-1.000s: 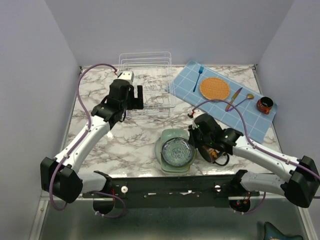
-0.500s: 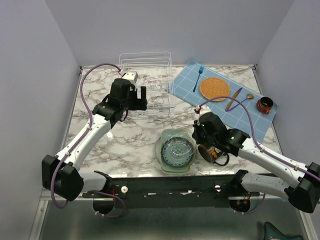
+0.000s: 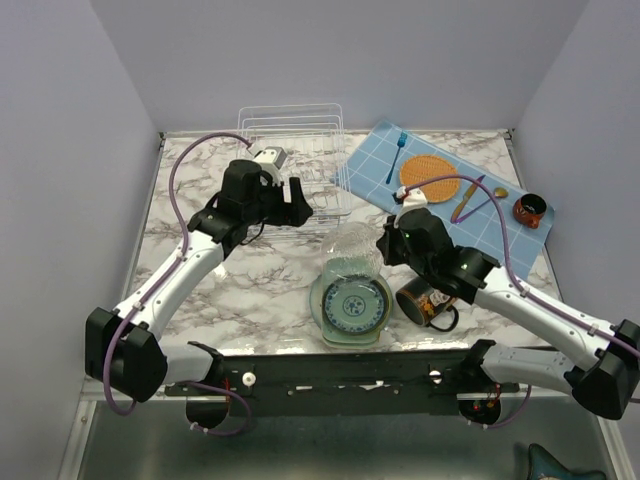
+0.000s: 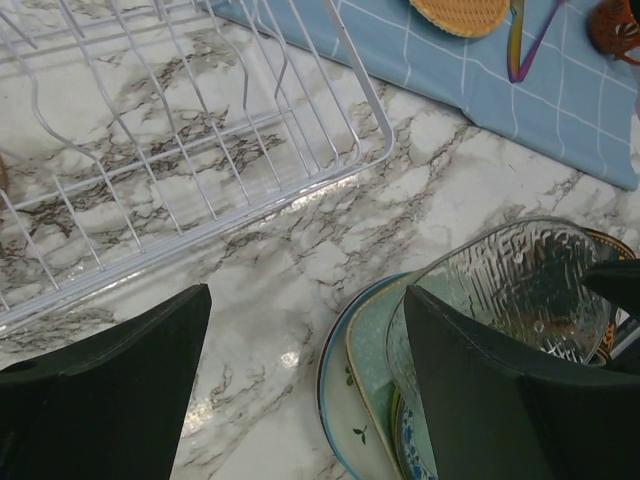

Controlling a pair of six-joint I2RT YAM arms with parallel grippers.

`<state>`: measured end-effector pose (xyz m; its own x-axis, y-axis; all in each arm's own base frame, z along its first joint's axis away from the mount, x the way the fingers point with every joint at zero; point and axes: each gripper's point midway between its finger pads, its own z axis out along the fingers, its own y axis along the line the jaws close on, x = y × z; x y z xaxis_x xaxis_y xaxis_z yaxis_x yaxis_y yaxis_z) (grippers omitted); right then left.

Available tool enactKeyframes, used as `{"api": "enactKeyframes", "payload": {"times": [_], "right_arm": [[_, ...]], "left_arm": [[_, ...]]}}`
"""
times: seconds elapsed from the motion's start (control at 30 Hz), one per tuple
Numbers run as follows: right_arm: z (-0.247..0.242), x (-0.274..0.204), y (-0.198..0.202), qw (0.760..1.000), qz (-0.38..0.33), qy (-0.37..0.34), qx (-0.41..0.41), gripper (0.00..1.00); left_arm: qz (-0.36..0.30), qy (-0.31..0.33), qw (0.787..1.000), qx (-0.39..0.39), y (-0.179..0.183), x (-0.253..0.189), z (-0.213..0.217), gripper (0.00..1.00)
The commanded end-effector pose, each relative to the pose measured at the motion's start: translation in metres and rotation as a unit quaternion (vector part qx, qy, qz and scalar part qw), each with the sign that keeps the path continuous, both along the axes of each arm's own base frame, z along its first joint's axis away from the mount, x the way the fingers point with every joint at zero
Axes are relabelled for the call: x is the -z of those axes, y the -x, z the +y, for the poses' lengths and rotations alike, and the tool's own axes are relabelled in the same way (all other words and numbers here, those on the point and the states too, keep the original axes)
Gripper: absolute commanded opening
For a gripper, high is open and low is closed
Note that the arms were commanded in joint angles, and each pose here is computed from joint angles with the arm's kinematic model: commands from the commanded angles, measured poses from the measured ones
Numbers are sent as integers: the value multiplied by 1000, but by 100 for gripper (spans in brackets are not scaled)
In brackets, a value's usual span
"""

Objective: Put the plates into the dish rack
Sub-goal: Pick up the plate from the corner of the board.

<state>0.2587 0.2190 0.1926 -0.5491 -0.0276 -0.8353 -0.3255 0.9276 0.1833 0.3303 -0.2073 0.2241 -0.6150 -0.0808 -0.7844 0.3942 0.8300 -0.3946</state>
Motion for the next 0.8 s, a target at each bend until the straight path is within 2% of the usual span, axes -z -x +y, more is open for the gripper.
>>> {"api": "enactKeyframes", "payload": {"times": [0.0, 0.27, 0.6, 0.77], "right_arm": [[0, -38, -16, 996, -54, -48, 45, 1], [-2, -64, -17, 990, -98, -92, 46, 1], [7, -63, -13, 989, -97, -107, 22, 1], [8, -62, -14, 989, -95, -107, 24, 1]], "left_arm": [[6, 35, 998, 43, 15, 0, -15, 86], [25, 86, 993, 77, 32, 8, -29, 84], [33, 149, 981, 117, 45, 2, -46, 80], [31, 153, 980, 120, 46, -1, -46, 79]]}}
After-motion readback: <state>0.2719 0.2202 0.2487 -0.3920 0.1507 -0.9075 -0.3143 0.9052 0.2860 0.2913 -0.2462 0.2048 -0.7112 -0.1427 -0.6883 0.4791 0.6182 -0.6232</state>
